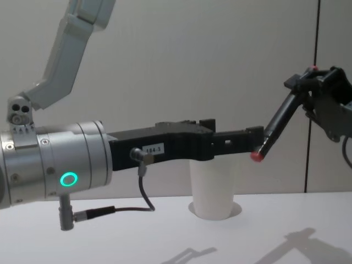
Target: Place the pen into the pen holder.
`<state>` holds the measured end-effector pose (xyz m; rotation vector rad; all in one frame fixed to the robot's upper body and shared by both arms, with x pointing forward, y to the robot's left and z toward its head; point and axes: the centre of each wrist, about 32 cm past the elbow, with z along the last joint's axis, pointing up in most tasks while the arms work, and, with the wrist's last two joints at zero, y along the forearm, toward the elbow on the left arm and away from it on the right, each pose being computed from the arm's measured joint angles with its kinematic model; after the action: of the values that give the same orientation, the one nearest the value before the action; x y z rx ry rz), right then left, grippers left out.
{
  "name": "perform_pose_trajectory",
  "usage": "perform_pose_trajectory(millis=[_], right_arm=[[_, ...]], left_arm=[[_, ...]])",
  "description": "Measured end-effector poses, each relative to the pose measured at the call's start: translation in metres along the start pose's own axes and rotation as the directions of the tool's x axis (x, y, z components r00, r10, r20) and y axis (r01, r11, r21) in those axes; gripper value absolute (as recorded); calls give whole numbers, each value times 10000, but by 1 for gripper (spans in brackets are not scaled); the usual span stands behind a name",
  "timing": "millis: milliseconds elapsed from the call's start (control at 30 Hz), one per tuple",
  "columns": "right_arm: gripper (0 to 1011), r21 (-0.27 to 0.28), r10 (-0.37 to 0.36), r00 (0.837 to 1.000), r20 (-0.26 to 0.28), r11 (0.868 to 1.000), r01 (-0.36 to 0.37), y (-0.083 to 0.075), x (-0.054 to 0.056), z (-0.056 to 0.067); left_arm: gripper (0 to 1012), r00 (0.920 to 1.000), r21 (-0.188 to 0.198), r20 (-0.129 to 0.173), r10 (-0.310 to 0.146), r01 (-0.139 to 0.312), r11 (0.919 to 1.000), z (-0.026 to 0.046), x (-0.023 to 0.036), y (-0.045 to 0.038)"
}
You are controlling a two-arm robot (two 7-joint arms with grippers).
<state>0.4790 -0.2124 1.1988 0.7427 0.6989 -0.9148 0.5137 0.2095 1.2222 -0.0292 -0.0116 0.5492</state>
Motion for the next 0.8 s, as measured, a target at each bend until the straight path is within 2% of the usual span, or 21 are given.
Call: perform_pose_trajectory(millis=[367, 800], right_arm=[[204, 424, -25, 9999, 107, 9991, 21, 142, 65, 76], [204, 732, 138, 9995, 270, 9972, -157, 405, 155, 156]], left_arm=[[1001, 10000, 0, 0, 0, 0, 10000, 0, 0, 0], [1001, 10000, -1, 0, 0, 0, 10000, 0, 0, 0]])
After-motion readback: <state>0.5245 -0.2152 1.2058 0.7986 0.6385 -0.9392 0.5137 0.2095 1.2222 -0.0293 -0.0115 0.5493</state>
